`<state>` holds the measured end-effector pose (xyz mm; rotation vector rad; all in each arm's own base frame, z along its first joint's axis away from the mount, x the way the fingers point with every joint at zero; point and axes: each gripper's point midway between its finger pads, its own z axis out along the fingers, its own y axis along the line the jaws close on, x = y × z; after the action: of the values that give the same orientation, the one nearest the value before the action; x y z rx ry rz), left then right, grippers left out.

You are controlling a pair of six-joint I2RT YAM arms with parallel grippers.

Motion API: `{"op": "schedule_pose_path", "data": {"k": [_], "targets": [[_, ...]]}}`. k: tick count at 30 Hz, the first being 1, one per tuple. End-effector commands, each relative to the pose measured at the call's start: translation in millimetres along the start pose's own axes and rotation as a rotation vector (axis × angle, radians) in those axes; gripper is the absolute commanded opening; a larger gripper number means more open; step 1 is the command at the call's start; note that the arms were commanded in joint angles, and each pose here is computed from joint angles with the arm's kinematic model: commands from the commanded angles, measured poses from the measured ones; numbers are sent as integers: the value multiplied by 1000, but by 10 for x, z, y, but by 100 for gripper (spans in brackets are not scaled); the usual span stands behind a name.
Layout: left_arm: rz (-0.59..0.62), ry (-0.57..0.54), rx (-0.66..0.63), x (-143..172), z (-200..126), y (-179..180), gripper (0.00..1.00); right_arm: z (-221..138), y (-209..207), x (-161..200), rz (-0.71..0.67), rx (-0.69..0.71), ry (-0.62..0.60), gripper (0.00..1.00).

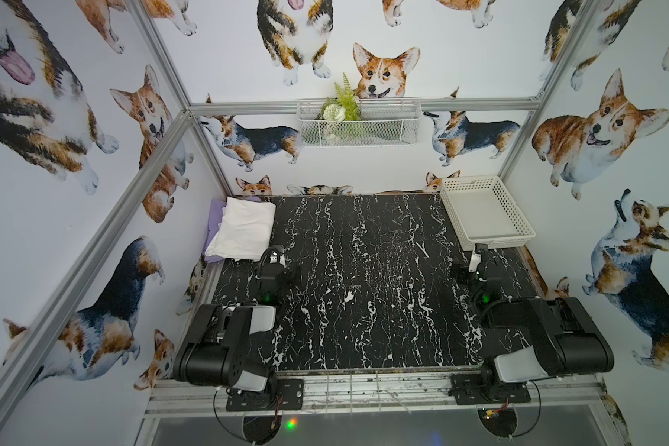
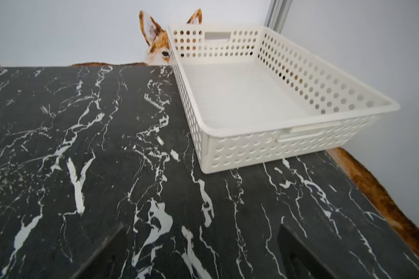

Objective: Fold and stack t-shirts
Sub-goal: Reset both arms

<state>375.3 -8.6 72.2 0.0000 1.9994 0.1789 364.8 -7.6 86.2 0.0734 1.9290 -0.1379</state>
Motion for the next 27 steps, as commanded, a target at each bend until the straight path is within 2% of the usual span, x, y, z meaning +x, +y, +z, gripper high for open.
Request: {"op": "schedule_pose_path", "data": {"k": [1, 8, 11, 12, 13, 14, 16, 18, 20, 22, 23, 27], "targets": [[-34, -112, -52, -267, 72, 81, 100, 23, 137, -87, 9, -78, -36, 100], [-51, -96, -44, -261, 111, 111, 100, 90, 56, -72, 44, -54, 22, 100], [-67, -97, -93, -246, 103, 193, 100, 90, 54, -70, 46, -54, 15, 100], [-65, -96, -74, -245, 106, 170, 100, 87, 60, -74, 45, -56, 15, 100], [-49, -91, -1, -244, 117, 73, 100, 79, 67, -70, 43, -63, 16, 100], [-8, -85, 114, -249, 126, -117, 100, 59, 169, -66, 24, -132, 13, 100], [-53, -79, 197, -247, 139, -103, 100, 50, 201, -69, 23, -161, 10, 100], [-58, -84, 206, -254, 135, -98, 100, 54, 193, -63, 26, -163, 13, 100], [-41, -87, 181, -255, 132, -105, 100, 50, 121, -74, 44, -113, 5, 100], [-36, -87, 101, -250, 128, -53, 100, 8, -100, -82, 75, 62, -25, 100], [-48, -85, 36, -248, 138, 44, 100, 4, -123, -89, 57, 99, -32, 100], [-69, -96, -25, -242, 108, 134, 100, -11, -111, -97, 46, 99, -45, 100]]}}
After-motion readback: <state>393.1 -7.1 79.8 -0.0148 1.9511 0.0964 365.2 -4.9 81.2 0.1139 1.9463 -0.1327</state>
